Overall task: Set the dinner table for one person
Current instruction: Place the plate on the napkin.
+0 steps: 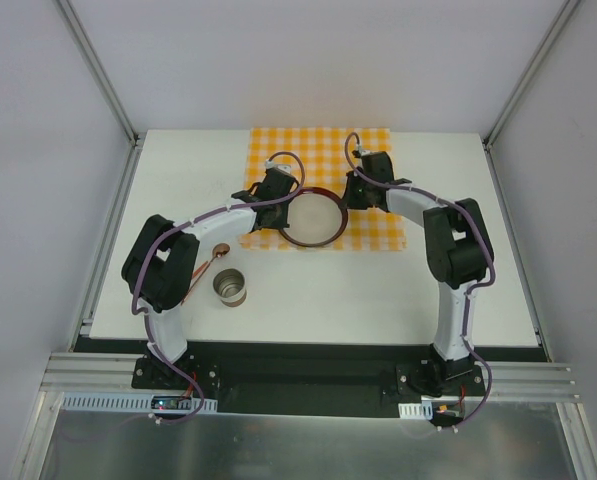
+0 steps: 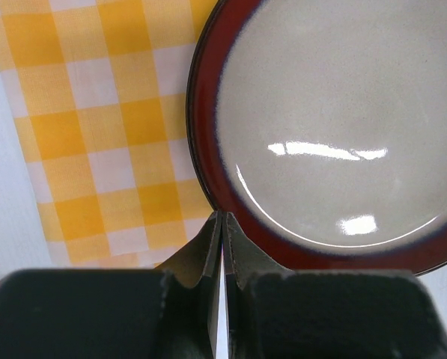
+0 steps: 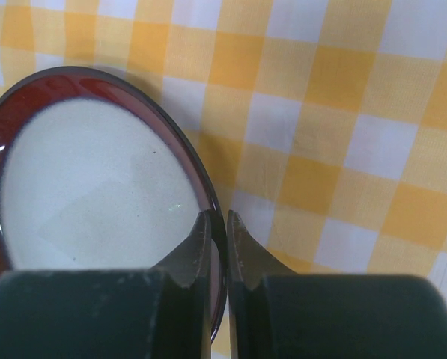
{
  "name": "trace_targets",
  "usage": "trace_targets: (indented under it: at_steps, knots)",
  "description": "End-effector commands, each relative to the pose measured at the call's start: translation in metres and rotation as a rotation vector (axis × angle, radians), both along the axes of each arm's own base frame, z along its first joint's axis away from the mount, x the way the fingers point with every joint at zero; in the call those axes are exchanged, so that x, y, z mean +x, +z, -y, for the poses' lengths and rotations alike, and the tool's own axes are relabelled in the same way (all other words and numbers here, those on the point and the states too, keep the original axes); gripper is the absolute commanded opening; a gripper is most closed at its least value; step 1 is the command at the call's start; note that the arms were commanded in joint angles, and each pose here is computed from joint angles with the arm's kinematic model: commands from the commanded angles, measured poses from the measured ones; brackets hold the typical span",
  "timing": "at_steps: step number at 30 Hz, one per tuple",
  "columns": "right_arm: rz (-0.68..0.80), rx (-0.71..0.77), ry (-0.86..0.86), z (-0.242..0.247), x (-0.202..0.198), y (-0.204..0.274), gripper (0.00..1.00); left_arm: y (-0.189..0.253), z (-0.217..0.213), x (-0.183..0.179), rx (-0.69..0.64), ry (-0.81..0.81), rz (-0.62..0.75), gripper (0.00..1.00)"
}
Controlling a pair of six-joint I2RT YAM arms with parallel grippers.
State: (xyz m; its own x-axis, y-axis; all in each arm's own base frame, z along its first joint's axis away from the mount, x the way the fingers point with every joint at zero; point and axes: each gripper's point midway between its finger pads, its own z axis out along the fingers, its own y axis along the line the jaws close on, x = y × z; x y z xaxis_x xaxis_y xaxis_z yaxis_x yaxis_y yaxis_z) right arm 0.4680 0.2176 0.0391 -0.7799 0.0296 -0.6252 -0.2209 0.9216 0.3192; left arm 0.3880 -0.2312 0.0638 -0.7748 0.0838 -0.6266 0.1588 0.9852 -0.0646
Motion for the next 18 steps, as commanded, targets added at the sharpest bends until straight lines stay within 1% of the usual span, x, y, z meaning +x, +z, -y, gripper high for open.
trace_targets:
  at_steps: [1, 10, 12, 14, 18]
  knots:
    - [0.009, 0.003, -0.066, 0.014, 0.027, 0.008, 0.00, 0.005, -0.002, 0.000, -0.004, -0.003, 0.006, 0.00]
    - [0.015, 0.053, -0.082, 0.021, 0.055, 0.024, 0.00, 0.003, -0.010, -0.004, 0.002, 0.010, -0.002, 0.00]
    - [0.000, 0.057, -0.085, 0.024, 0.058, 0.019, 0.00, 0.002, -0.010, -0.005, 0.003, 0.010, -0.003, 0.00]
    - [0.004, 0.079, -0.088, 0.025, 0.066, 0.023, 0.00, 0.002, -0.012, -0.005, 0.003, 0.012, -0.003, 0.00]
    - [-0.033, 0.116, -0.085, 0.023, 0.070, 0.011, 0.00, 0.002, -0.014, -0.006, 0.006, 0.015, -0.003, 0.00]
